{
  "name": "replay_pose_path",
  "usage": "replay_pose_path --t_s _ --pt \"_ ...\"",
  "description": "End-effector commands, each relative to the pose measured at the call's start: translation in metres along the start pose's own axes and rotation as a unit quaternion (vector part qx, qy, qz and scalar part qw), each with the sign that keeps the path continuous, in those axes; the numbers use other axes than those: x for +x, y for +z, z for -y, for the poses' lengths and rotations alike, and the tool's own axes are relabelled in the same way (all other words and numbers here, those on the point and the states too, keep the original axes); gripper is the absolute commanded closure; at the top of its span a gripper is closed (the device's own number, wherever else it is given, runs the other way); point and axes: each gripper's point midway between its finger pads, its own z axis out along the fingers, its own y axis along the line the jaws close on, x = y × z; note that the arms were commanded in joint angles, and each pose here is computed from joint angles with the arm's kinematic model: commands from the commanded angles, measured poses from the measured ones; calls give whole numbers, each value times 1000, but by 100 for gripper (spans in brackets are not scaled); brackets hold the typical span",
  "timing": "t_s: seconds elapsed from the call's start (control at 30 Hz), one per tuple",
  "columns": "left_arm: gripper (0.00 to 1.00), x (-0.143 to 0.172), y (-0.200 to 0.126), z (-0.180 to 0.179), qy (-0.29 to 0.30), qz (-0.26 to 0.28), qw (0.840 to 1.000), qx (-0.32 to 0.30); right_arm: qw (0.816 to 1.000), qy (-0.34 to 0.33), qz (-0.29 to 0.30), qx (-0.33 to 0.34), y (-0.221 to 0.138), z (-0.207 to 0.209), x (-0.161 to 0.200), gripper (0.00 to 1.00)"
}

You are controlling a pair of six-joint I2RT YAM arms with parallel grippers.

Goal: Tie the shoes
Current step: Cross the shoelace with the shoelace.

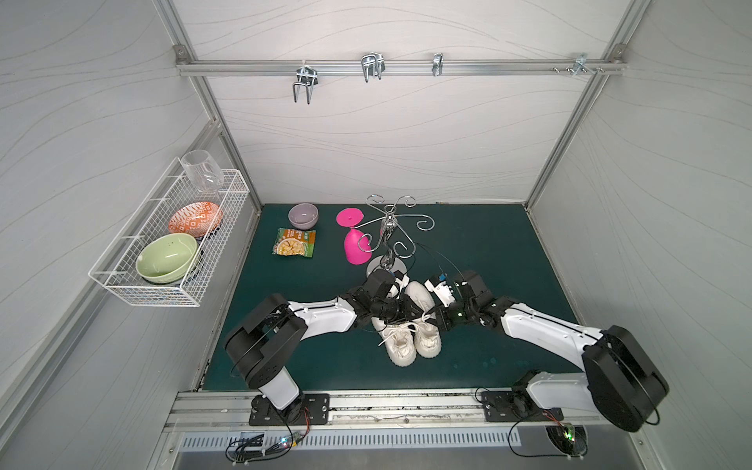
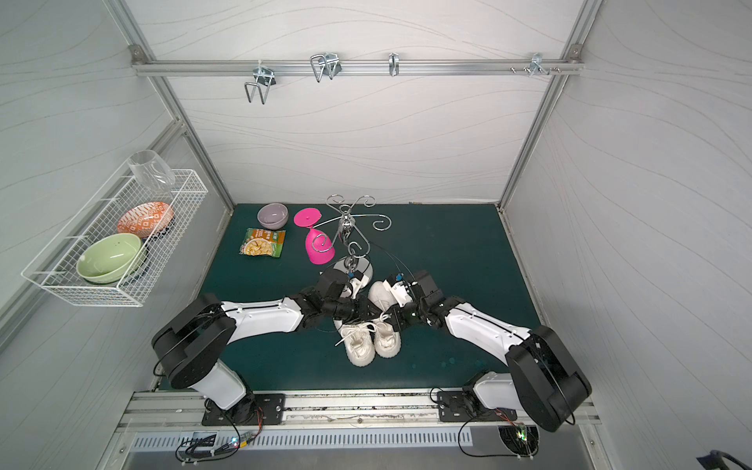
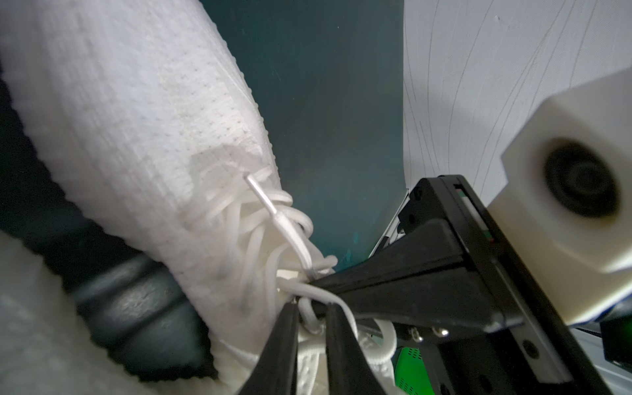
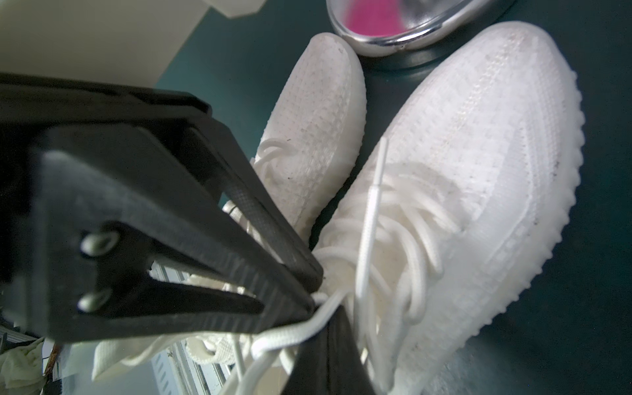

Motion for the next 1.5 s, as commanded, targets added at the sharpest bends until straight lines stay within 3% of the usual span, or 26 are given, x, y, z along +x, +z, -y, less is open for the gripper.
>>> replay_pose_path --t_s 0.0,0.17,0.37,0.5,0.6,0.8,0.93,1.07,1.47 --pt "87 6 9 -1 -5 -17 1000 12 999 -15 8 -30 -1 -14 -6 99" --pt "100 7 10 -3 -14 -22 1000 11 999 -18 18 -32 -4 -17 -12 99" --pt "100 7 7 -9 -19 -15 1000 -1 999 -18 22 -22 -6 -15 -14 98" --pt "100 3 -1 -20 -29 5 999 -21 999 -16 28 14 -13 -5 -12 88" --pt "100 0 -5 -24 -32 16 999 -25 998 -16 37 43 -23 2 -13 73" --pt "100 -4 -8 -18 -24 26 999 -16 995 -14 56 83 -43 11 -11 63" --pt "100 -5 -8 -14 -21 27 999 -7 997 -6 74 35 -50 -9 -16 57" --pt "100 -5 -8 -13 -19 28 999 -6 998 -8 67 0 -42 -31 -15 53" --pt "100 -5 -9 -12 -18 28 999 -4 999 -18 33 25 -3 -36 -11 52"
